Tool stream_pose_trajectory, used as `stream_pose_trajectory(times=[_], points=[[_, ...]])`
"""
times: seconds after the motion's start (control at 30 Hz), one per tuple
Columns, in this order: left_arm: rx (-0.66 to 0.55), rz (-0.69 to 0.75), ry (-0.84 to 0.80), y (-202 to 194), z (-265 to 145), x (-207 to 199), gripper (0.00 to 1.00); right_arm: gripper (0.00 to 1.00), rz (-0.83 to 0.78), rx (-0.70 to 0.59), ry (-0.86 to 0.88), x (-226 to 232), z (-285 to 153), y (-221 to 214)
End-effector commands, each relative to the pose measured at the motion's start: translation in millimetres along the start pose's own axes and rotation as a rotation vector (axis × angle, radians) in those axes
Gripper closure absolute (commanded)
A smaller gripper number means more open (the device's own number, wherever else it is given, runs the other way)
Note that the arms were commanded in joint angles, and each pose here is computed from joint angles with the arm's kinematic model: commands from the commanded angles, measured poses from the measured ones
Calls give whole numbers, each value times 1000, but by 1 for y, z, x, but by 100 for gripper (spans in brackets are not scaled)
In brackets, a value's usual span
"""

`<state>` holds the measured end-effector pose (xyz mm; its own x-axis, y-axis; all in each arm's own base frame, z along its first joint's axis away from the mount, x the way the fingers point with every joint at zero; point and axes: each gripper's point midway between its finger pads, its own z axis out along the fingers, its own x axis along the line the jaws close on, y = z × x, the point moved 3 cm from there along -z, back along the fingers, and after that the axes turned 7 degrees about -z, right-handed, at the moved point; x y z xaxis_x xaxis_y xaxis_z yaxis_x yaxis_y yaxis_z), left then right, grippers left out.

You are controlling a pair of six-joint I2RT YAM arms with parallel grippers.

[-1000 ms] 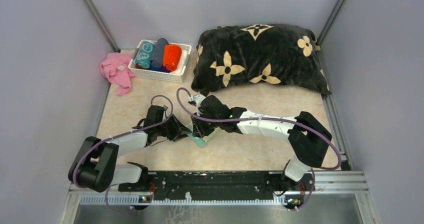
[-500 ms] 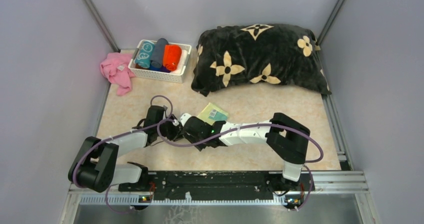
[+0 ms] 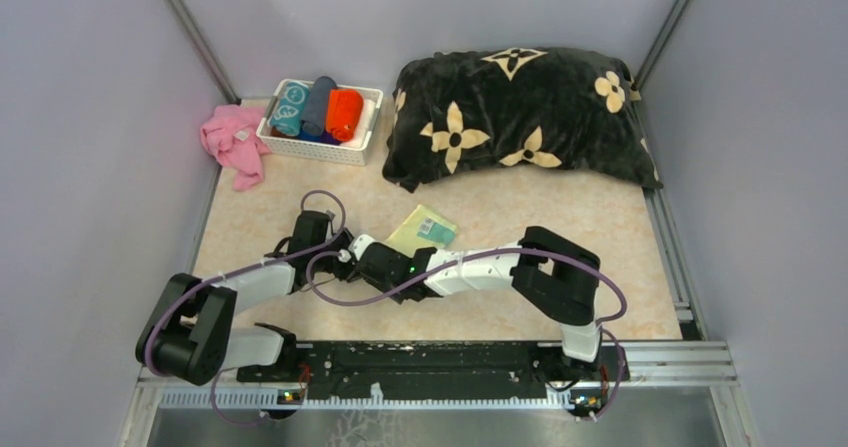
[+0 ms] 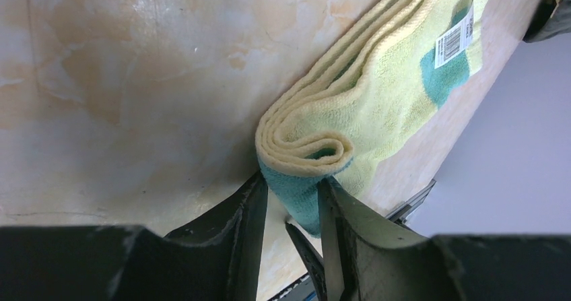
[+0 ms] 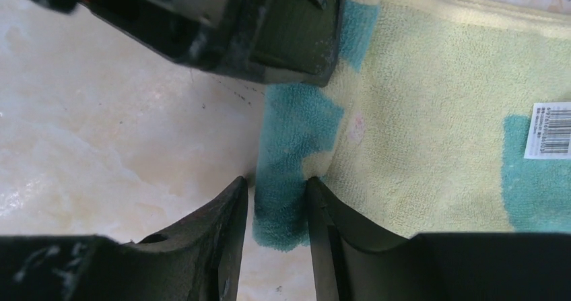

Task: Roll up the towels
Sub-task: Roll the towel at the center of the board.

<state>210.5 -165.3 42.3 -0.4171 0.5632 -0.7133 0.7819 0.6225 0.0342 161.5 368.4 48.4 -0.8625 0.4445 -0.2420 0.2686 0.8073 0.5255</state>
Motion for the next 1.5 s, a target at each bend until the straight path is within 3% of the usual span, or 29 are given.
stream_pose_trajectory(times=[0.0, 0.13, 0.27, 0.57, 0.83, 0.97, 1.13, 1.47], points=[[-17, -16, 168, -6, 0, 42, 58, 62, -66, 38, -3, 12, 8, -2], [-9, -17, 162, -7, 0, 41, 55, 62, -112, 111, -20, 18, 22, -21], [-9, -18, 142, -7, -4, 36, 50, 71, -117, 147, -12, 20, 26, -32], [-119, 44, 101, 2, -36, 16, 42, 100, 162, -117, 447, 31, -11, 24], [-124, 24, 64, -8, -54, 15, 40, 100, 510, -295, 888, 20, -35, 44], [-111, 7, 29, -13, -56, 15, 40, 100, 714, -354, 1001, 4, -36, 39], [-76, 3, -40, -17, -52, 5, 40, 100, 916, -329, 1063, -7, -28, 16], [-18, 14, -77, -11, -34, -14, 42, 100, 1090, -254, 1082, -6, -12, -13]])
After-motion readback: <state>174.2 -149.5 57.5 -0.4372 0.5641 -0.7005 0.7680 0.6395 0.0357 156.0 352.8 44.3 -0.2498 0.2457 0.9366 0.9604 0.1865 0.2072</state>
